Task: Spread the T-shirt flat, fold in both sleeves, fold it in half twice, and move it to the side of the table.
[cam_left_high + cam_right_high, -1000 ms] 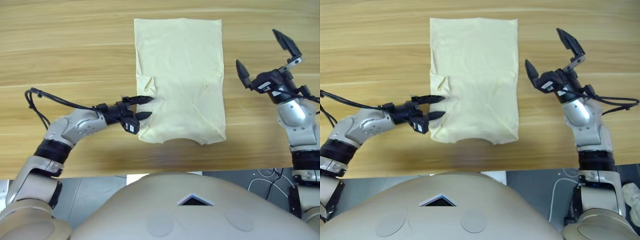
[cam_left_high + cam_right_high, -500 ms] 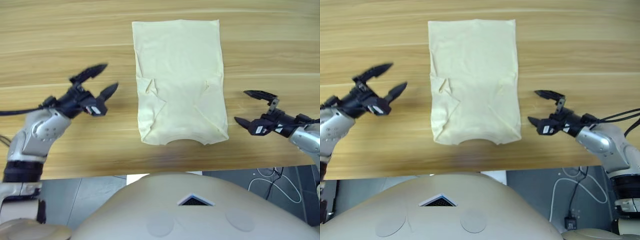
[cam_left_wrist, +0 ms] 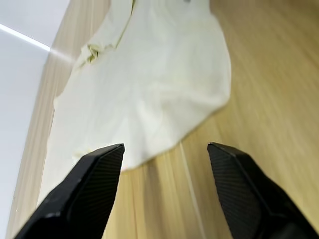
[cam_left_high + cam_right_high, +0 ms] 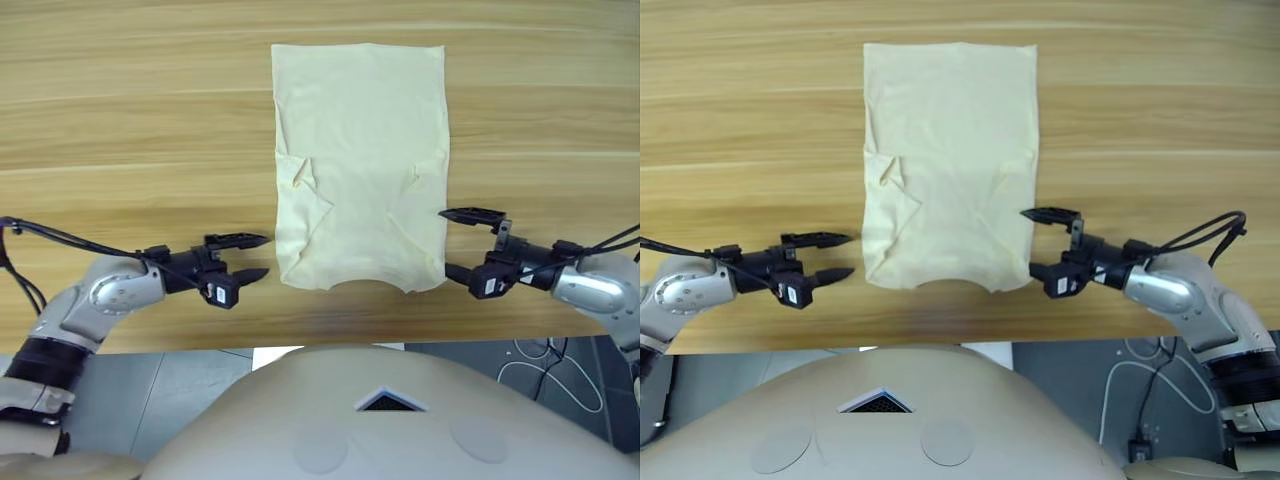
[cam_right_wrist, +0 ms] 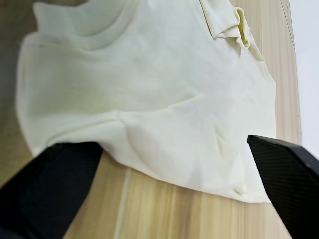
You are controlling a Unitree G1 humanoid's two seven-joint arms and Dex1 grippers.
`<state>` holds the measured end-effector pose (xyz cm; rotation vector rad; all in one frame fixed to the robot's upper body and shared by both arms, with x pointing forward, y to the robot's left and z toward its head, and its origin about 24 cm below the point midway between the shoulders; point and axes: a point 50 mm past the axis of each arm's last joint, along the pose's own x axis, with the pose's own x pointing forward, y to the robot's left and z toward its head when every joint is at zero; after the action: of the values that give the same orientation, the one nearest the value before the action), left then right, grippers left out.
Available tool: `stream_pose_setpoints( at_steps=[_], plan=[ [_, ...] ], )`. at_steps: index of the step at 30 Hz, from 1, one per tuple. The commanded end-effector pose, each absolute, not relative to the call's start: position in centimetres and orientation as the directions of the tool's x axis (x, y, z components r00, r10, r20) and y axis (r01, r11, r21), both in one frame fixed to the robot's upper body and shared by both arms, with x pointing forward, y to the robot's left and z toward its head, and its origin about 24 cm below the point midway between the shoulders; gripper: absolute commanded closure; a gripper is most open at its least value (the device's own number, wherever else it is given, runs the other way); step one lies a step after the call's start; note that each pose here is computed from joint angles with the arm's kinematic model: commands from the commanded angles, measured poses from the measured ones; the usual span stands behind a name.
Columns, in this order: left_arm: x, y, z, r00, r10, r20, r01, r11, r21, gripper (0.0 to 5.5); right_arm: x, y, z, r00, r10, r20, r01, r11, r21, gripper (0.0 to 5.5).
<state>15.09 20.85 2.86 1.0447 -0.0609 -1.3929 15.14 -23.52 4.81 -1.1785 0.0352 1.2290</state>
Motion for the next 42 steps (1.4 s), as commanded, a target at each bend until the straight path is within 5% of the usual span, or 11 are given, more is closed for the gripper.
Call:
stream_pose_setpoints(
  at_steps=[1, 6, 16, 33, 42],
  plan=[
    [14.4, 20.7, 1.3, 0.162, -0.783, -0.600, 0.800, -0.252, 0.544, 2.34, 13.3, -25.0, 3.4, 0.352, 0.619, -0.702, -0.804, -0.185, -0.565, 0.24],
    [15.1, 20.6, 1.0, 0.154, -0.786, -0.599, 0.792, -0.265, 0.551, 2.34, 13.0, -24.1, 2.7, 0.322, 0.646, -0.692, -0.810, -0.191, -0.555, 0.51],
    [14.8, 19.5, 0.6, 0.090, -0.803, -0.590, 0.781, -0.311, 0.542, 2.34, 13.5, -23.7, 2.3, 0.320, 0.664, -0.676, -0.794, -0.200, -0.574, 2.40],
    [14.7, 19.5, -0.1, 0.063, -0.799, -0.597, 0.788, -0.328, 0.521, 5.03, 13.5, -23.8, 2.1, 0.292, 0.675, -0.678, -0.796, -0.221, -0.563, 5.47],
    [14.7, 19.7, 0.5, 0.105, -0.828, -0.551, 0.800, -0.259, 0.542, 5.47, 14.3, -24.2, 2.3, 0.365, 0.687, -0.628, -0.785, -0.134, -0.604, 5.50]
  ],
)
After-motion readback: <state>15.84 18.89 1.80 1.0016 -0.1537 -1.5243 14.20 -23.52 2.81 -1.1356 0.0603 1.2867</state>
